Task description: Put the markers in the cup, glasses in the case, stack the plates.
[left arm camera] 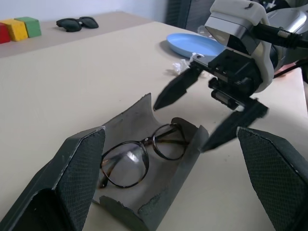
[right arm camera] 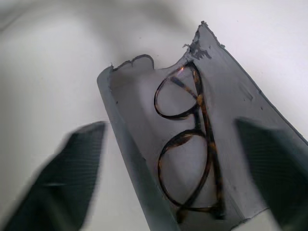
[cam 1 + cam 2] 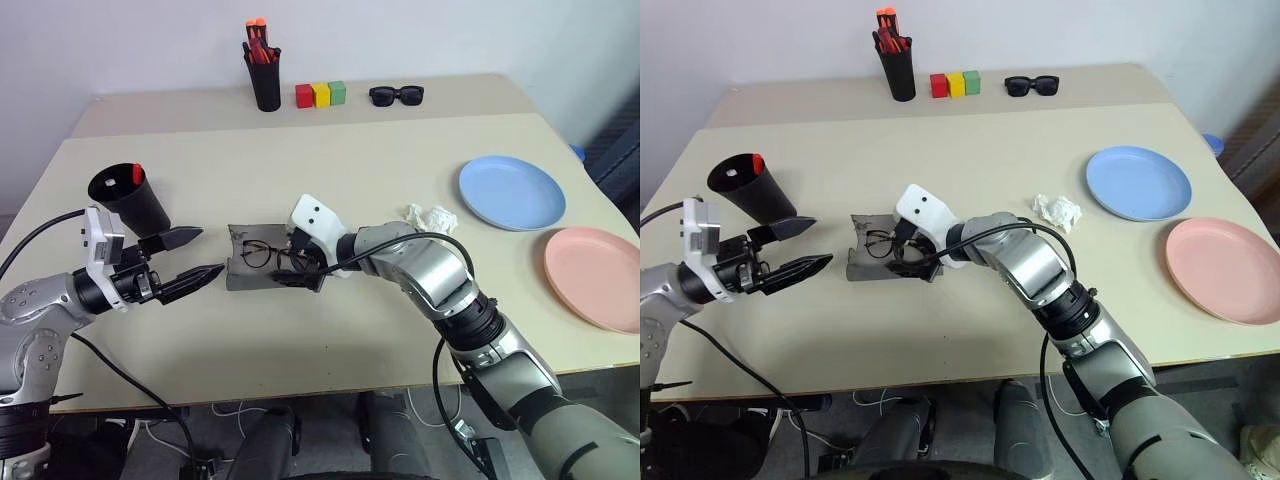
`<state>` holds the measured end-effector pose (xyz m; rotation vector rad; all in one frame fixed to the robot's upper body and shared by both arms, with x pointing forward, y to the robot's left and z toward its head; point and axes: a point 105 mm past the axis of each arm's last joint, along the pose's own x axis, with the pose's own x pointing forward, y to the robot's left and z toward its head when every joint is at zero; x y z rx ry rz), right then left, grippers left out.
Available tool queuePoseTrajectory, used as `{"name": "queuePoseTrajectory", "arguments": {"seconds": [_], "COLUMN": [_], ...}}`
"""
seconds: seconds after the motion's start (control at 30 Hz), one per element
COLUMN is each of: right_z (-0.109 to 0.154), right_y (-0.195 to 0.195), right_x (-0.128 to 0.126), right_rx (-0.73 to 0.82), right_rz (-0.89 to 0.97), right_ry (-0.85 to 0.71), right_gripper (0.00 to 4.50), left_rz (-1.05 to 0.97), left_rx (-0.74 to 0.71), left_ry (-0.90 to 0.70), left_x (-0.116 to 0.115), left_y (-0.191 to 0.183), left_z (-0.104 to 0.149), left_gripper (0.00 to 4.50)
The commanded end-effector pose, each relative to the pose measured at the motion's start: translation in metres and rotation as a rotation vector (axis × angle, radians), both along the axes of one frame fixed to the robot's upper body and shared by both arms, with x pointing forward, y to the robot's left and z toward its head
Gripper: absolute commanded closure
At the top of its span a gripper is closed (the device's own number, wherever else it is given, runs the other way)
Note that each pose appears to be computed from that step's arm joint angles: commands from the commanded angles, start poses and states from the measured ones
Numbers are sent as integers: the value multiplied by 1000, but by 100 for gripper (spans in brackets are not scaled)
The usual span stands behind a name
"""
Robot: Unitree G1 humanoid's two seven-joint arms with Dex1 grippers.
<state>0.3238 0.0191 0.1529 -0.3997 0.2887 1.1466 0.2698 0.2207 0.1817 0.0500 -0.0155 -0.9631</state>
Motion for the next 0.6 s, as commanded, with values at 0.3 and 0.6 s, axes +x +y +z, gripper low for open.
{"name": "queuePoseTrajectory", "arguments": {"seconds": [0.3, 0.6], "right_z": [72, 58], "right_y": [-44, -72], "right_x": [8, 12], "right_rx": [449, 371], "right_rz": [-96, -187], "right_ry": [-20, -88], "right_gripper": [2, 0], "left_rz": [160, 329], "left_rx": [-4, 34], "left_ry": [-154, -116], "left_x": [57, 130], "left_y": [-19, -45], "left_z": [32, 45], "left_gripper": [0, 394]}}
